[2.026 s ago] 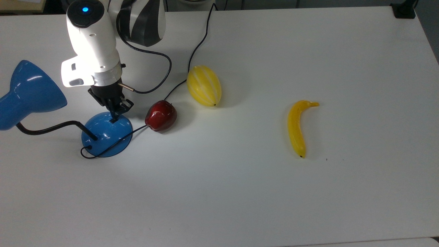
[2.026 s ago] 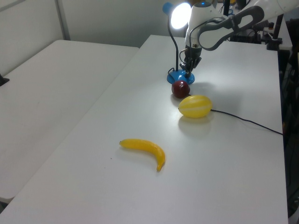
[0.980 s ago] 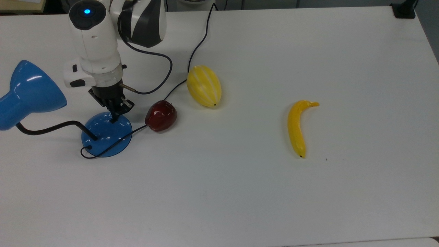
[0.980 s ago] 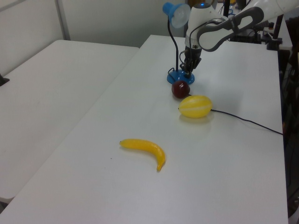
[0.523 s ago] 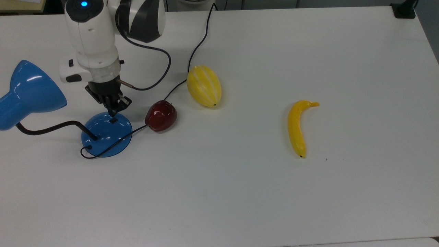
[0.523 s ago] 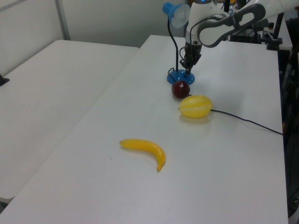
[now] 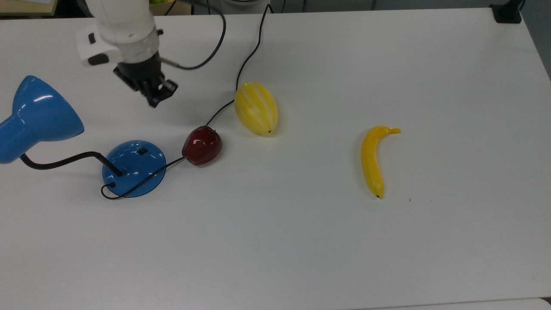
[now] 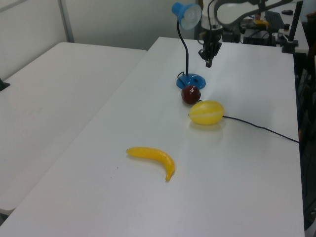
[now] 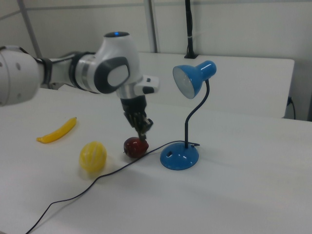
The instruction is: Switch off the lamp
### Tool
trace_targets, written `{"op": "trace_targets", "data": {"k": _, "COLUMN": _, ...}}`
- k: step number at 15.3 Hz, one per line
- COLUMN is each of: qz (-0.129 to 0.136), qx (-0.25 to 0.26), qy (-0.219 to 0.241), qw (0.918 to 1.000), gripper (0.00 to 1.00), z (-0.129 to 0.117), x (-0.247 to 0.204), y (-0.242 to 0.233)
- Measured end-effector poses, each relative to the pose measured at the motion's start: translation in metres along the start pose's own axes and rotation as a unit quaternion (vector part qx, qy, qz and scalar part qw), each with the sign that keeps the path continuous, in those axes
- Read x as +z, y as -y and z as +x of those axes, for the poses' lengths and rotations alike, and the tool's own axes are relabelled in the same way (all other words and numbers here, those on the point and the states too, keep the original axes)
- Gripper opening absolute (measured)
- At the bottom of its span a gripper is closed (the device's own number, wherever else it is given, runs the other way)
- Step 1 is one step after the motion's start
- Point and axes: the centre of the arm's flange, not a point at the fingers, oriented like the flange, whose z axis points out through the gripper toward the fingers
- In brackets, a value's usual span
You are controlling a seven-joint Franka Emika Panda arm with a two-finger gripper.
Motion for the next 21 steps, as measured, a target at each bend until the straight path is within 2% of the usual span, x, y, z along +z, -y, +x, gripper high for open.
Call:
{"op": "trace_targets", "data": {"k": 3, "qz": 0.024, "qx": -0.058, "qy": 0.050, "qw": 0.9968, "gripper": 0.01, "z": -0.035, "x": -0.047, "y": 0.016}}
{"op": "trace_targets", "data": {"k": 5, "qz": 0.025, "qx": -0.091, "qy": 0.075, "qw": 0.9927, "gripper": 0.01, "z": -0.063, "x": -0.080, "y": 0.029}}
{"op": "trace_targets", "data": {"k": 7, "qz": 0.021, "qx": -0.112, "qy": 0.080, "qw": 0.9902, "gripper": 0.01, "z": -0.085, "x": -0.100, "y": 0.044}}
{"op": "trace_targets", "data": {"k": 12, "qz": 0.020, "qx": -0.147, "qy": 0.079, "qw": 0.9858, "gripper": 0.01, "z": -0.104, "x": -0.106, "y": 0.056}}
{"op": "trace_targets", "data": {"k": 16, "qz": 0.019, "qx": -0.159, "qy": 0.069, "qw": 0.9847, "gripper": 0.05, "z": -0.120, "x": -0.120, "y": 0.052}}
{"op": "trace_targets", "data": {"k": 18, "qz": 0.019, "qx": -0.157, "qy": 0.064, "qw": 0.9853, "gripper": 0.17, "z": -0.124, "x": -0.127, "y": 0.048}}
{"op": "trace_targets", "data": {"k": 21, "qz": 0.019, "qx": -0.152, "qy": 0.059, "qw": 0.9864, "gripper": 0.48, "z": -0.125, "x": -0.133, "y": 0.041}}
